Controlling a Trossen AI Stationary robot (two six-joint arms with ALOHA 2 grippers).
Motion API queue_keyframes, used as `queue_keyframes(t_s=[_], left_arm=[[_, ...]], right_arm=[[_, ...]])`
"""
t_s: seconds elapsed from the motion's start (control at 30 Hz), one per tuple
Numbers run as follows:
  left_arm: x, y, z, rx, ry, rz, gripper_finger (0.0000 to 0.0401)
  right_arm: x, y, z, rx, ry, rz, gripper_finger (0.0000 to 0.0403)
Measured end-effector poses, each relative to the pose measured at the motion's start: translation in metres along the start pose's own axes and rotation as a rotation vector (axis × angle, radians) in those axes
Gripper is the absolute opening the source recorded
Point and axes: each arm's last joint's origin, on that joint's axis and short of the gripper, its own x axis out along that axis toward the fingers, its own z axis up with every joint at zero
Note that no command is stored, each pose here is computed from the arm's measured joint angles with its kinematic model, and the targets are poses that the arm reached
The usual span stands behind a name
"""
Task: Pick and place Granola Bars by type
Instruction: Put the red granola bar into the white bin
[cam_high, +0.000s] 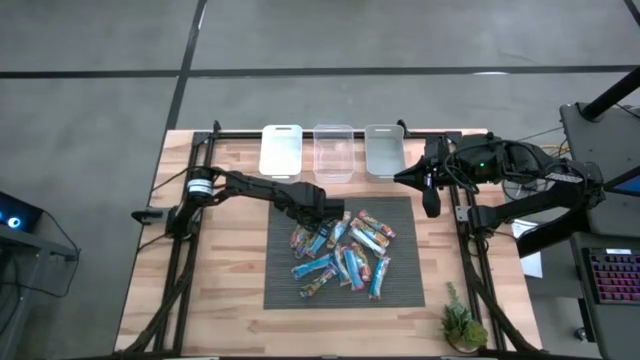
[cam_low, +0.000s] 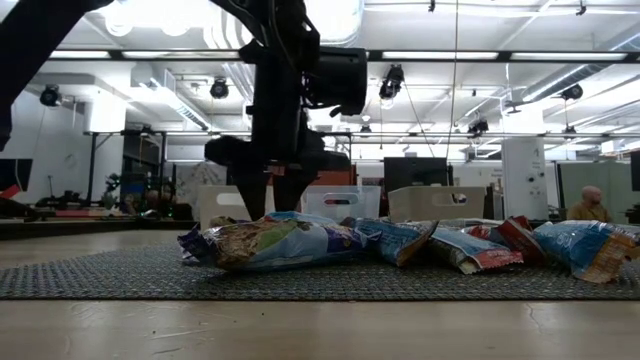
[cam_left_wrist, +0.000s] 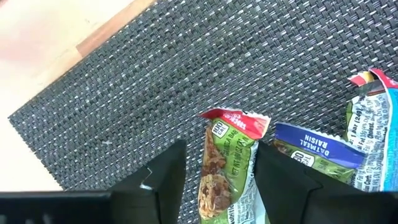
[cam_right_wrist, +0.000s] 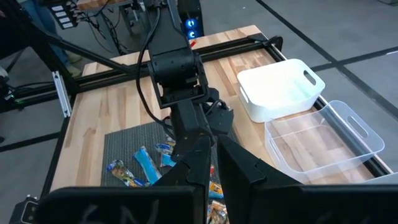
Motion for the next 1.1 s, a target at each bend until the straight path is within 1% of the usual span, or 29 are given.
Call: queue_keyframes(t_s=[0.1, 0.4, 0.57, 0.8, 1.1], left_arm=[[0.0022, 0.0, -0.0007, 0.0, 0.009, -0.009, 0.015], [0.0027, -0.0004, -0.0011, 0.015, 0.021, -0.021, 0.0094], [0.0025, -0.0004, -0.0011, 0.023, 0.021, -0.022, 0.0072], [0.0017, -0.0011, -0.0005, 0.05, 0.024, -0.031, 0.0056], [-0.004, -0.0012, 0.0004, 0.081, 0.038, -0.031, 0.0053]], right_arm=[[0.0, 0.0, 0.0, 0.0, 0.0, 0.0, 0.0022], [0.0, 0.0, 0.0, -0.019, 0.0, 0.0, 0.0022], [0.0, 0.0, 0.0, -0.019, 0.0, 0.0, 0.0022], [0.0, 0.0, 0.0, -0.019, -0.001, -0.001, 0.0022], [0.0, 0.0, 0.0001, -0.019, -0.001, -0.001, 0.0022]])
